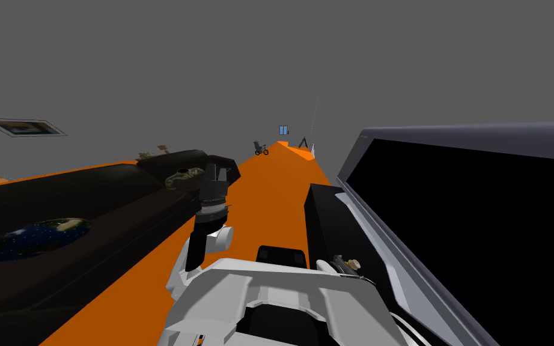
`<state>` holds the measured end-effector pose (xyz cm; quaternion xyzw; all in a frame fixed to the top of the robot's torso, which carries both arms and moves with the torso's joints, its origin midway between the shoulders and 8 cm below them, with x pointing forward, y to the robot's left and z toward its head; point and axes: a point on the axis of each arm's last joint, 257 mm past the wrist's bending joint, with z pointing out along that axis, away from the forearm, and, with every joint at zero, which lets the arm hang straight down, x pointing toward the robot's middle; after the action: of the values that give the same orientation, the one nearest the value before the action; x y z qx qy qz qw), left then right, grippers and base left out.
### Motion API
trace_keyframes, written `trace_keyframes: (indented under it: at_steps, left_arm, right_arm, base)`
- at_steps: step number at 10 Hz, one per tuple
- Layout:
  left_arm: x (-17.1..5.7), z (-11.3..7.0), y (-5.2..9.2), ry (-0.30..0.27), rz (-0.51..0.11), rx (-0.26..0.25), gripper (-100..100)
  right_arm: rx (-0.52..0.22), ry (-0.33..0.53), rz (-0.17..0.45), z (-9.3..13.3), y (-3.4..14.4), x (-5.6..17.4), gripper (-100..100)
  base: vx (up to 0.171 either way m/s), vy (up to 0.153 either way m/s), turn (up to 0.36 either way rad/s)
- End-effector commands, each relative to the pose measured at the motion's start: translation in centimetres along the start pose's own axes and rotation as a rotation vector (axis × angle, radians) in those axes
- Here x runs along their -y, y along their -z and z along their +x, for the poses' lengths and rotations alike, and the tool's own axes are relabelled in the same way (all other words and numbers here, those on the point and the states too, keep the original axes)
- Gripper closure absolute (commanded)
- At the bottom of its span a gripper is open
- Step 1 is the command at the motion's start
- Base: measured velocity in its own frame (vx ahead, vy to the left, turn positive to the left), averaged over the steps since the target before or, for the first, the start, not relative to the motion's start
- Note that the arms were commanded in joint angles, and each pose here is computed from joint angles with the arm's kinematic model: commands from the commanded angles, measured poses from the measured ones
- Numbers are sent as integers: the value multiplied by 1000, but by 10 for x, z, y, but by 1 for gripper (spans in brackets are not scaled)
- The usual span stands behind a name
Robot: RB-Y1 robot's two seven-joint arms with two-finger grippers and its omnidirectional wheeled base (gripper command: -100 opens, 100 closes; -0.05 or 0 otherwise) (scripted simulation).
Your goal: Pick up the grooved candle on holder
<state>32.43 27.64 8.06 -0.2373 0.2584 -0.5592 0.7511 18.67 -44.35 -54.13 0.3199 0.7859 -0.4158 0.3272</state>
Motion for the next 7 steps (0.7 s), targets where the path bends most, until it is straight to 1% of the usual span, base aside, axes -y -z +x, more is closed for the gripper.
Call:
trace_keyframes:
  at_steps: [1,2,3,4,5,6,7]
  left_arm:
    - [0,0,0,0,0,0,0]
    - [0,0,0,0,0,0,0]
    - [0,0,0,0,0,0,0]
    - [0,0,0,0,0,0,0]
    - [0,0,0,0,0,0,0]
    - [0,0,0,0,0,0,0]
    - [0,0,0,0,0,0,0]
  right_arm:
    - [-12,-13,21,7,-16,20,-100]
    - [-12,-13,21,7,-16,20,-100]
    - [-12,-13,21,7,-16,20,-100]
    - [-24,-27,42,13,-31,40,-100]
    - [-28,-33,50,15,-35,47,-100]
    - [-36,-43,65,19,-45,62,-100]
    - [-40,-49,72,21,-49,69,-100]
  base:
    - [10,35,205]
    - [15,32,105]
    - [9,15,-12]
    - [10,37,197]
    - [18,43,199]
    - [24,46,155]
    - [20,42,118]
